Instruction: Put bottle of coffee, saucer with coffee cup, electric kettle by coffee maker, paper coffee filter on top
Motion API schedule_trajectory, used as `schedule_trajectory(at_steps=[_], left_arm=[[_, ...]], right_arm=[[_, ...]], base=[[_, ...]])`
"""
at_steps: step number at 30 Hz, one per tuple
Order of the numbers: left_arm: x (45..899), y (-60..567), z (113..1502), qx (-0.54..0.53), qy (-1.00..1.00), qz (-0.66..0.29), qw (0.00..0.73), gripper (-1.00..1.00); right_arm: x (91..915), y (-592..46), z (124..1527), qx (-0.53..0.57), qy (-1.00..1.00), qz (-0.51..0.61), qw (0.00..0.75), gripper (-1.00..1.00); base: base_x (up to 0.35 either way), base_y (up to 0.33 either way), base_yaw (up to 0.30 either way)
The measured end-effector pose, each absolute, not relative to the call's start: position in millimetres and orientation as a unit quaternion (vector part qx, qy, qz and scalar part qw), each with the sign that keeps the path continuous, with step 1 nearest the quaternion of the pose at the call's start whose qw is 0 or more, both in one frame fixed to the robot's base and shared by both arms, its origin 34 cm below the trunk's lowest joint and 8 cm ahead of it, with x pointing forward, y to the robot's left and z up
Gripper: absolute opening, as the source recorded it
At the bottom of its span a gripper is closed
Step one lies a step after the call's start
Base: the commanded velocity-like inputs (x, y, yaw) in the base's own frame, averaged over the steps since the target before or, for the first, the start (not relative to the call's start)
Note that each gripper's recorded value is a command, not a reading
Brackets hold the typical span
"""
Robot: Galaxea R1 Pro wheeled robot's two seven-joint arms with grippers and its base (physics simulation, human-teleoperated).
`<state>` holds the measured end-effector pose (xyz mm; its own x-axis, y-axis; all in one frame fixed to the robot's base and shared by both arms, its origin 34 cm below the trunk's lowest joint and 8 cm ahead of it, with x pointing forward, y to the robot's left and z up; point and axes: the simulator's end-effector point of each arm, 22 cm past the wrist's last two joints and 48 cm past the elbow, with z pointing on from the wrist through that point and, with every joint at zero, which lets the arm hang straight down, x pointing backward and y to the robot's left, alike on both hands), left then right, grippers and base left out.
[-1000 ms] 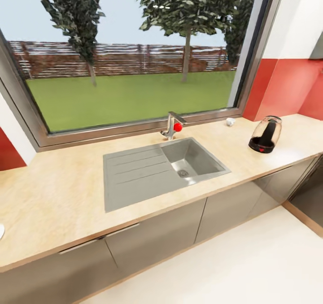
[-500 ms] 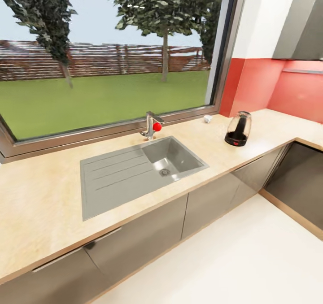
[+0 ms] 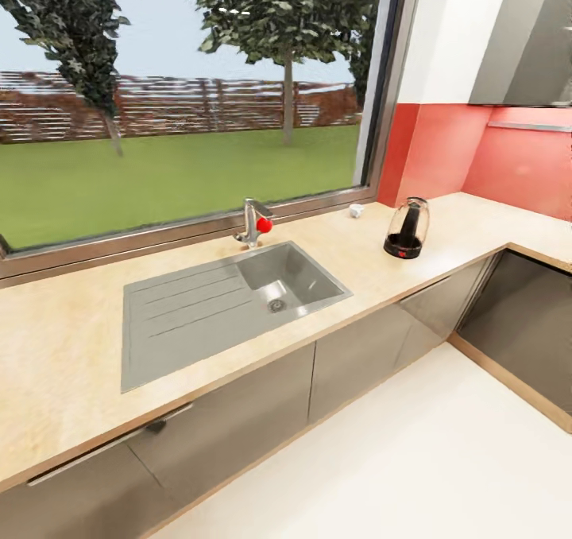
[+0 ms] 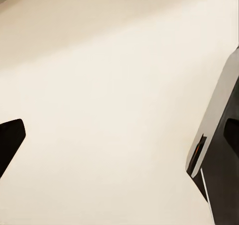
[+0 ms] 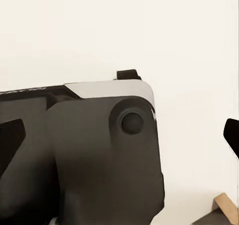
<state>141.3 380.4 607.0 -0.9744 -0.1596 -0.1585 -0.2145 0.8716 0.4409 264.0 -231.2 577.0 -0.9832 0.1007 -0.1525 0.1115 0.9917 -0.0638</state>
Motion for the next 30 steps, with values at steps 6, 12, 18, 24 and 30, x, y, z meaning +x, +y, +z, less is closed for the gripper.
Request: schedule_trajectory(at_steps=[6,12,18,24,30], left_arm=[[141.0,381.6,607.2,-0.098,0.965,0.235,0.058,1.00],[141.8,382.0,607.4,-0.106,0.964,0.236,0.060,1.00],[144.6,381.5,607.5,-0.108,0.964,0.235,0.064,1.00],[146.6,380.8,607.5,-0.110,0.964,0.235,0.066,1.00],[148.6,378.8,607.3,-0.111,0.964,0.233,0.069,1.00]], right_arm=[[264.2,-232.4,577.0,0.054,0.995,-0.037,0.074,1.00],[266.6,-233.8,577.9,0.055,0.995,-0.038,0.078,1.00],[268.7,-233.8,578.7,0.055,0.995,-0.038,0.080,1.00],[270.7,-233.7,579.5,0.054,0.994,-0.038,0.083,1.00],[273.1,-233.7,580.4,0.054,0.994,-0.037,0.086,1.00]], base=[[-0.072,-0.274,0.000],[-0.006,-0.022,-0.210],[0.000,-0.002,-0.249],[0.000,0.000,-0.253],[0.000,0.000,-0.253]])
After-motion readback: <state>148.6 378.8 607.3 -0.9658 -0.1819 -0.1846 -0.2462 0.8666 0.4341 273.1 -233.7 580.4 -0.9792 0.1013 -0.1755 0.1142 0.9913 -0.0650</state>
